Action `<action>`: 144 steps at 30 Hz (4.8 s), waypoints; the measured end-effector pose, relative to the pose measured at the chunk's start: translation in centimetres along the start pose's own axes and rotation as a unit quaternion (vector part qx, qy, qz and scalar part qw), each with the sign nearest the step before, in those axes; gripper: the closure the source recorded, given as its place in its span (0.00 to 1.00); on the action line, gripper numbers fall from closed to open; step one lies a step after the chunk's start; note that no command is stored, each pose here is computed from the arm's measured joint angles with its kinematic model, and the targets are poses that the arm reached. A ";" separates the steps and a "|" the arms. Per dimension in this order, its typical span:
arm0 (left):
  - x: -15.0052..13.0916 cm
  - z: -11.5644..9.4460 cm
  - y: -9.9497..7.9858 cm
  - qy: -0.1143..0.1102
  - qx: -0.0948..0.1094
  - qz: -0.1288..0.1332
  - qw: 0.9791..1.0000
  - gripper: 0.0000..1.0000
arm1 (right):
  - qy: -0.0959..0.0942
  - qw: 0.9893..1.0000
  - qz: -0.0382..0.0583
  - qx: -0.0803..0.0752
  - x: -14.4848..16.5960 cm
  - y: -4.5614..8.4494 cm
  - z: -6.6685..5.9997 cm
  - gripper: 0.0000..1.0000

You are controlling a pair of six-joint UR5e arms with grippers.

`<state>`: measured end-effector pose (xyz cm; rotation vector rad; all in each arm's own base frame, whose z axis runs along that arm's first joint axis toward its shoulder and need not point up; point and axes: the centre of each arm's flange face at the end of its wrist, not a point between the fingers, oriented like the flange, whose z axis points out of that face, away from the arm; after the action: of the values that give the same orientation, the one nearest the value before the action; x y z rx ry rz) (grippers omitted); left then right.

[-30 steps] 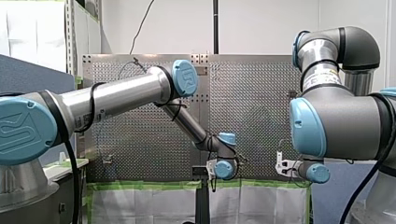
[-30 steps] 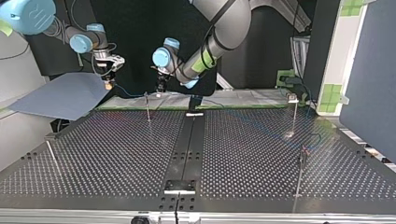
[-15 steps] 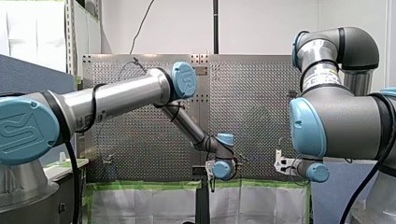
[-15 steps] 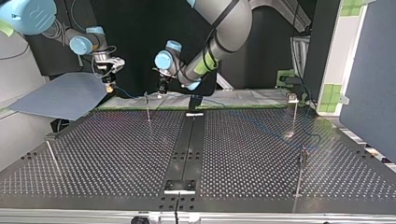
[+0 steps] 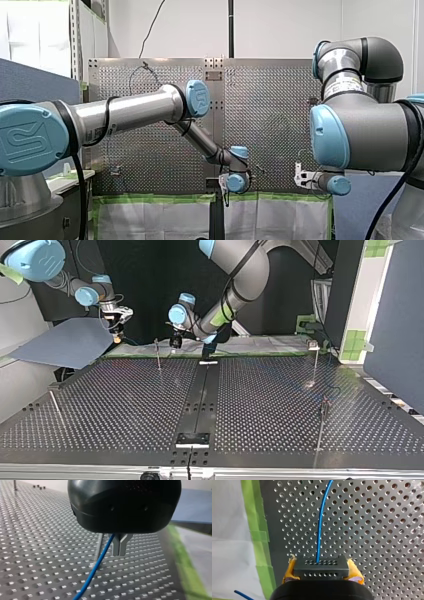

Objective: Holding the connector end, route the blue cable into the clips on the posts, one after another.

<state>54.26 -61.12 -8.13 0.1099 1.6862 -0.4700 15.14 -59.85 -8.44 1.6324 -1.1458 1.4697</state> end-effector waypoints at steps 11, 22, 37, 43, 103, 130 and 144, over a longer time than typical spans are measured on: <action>-4.2 3.5 0.5 -0.043 -0.005 -0.021 0.999 0.99 | 0.015 1.000 -0.007 0.003 1.8 0.9 2.3 1.00; -4.1 3.3 0.7 -0.033 -0.015 -0.016 0.999 0.99 | 0.026 1.000 -0.007 0.007 2.7 1.2 3.3 1.00; -3.6 2.9 0.7 -0.007 -0.007 -0.006 1.000 0.63 | 0.033 0.998 -0.008 0.045 3.4 0.4 4.0 1.00; -3.4 2.7 0.5 0.006 0.008 0.010 1.000 0.00 | 0.033 0.998 -0.007 0.045 3.4 0.6 4.0 1.00; -1.0 -9.2 -5.2 0.087 0.047 0.105 0.990 0.00 | 0.032 0.999 0.005 0.043 3.0 0.9 4.0 1.00; -1.4 -8.6 -5.5 0.056 0.037 0.094 0.993 0.00 | 0.031 0.999 0.011 0.042 3.0 1.0 3.9 1.00; -1.3 -8.9 -5.4 0.065 0.033 0.098 0.993 0.00 | 0.030 0.999 0.013 0.041 2.8 1.1 3.9 1.00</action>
<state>44.47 -62.50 -4.75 0.3580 1.7657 -0.3763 15.75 -64.27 -6.35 1.6222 -1.0903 1.5917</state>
